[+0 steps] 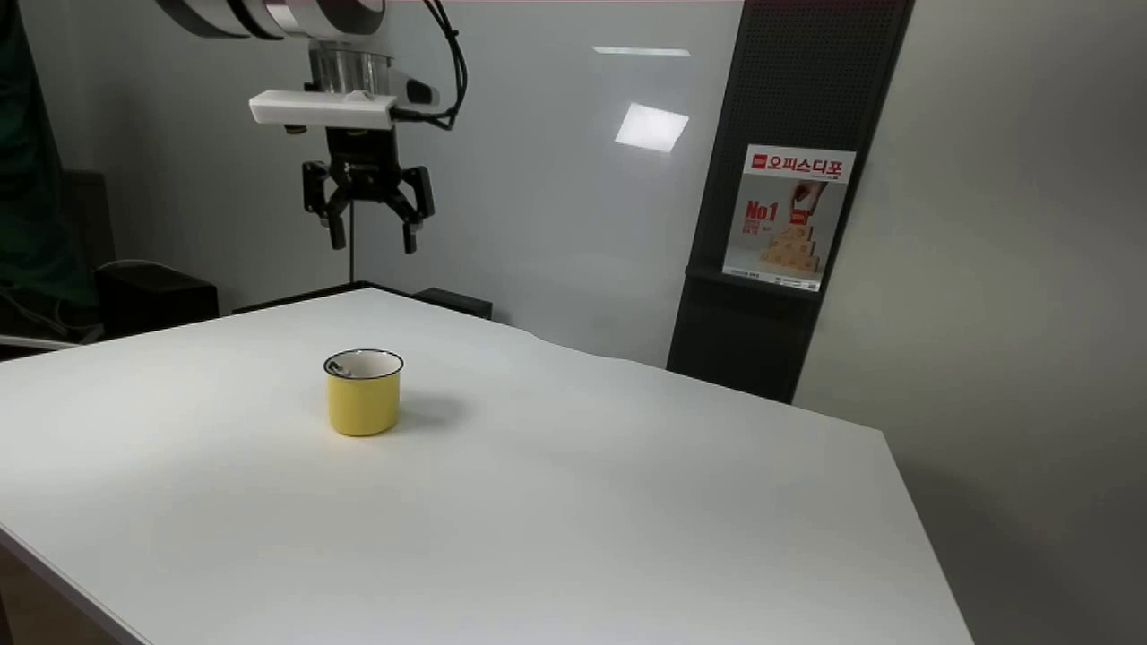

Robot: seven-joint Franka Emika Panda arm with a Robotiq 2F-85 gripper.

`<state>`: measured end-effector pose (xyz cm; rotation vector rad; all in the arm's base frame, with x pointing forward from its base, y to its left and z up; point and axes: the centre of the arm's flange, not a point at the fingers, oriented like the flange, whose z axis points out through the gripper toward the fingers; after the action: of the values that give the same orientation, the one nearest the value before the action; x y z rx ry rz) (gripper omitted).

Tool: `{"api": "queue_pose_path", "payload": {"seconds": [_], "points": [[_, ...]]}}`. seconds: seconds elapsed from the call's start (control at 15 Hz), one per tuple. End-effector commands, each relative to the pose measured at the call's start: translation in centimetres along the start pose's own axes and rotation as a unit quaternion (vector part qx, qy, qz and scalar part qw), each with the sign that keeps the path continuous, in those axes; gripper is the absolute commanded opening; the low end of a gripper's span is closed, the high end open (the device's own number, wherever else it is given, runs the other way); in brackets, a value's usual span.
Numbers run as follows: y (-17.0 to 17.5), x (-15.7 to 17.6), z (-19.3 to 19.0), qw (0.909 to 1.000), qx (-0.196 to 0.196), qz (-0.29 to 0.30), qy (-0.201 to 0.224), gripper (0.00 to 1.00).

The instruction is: Move the pen from the cup to the table, to the cup, then to the table

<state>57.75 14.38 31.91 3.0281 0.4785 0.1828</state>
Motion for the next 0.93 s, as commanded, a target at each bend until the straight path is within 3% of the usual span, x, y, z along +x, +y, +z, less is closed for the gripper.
{"api": "queue_pose_path", "payload": {"seconds": [0.0, 0.47, 0.87], "points": [[-0.5, -3.1, 0.3, 0.9996, -0.022, -0.006, 0.015, 1.00], [-0.3, -8.4, 4.5, 0.9999, -0.004, -0.009, 0.006, 1.00], [0.1, -10.5, 8.6, 0.9997, 0.015, 0.008, -0.015, 1.00]]}}
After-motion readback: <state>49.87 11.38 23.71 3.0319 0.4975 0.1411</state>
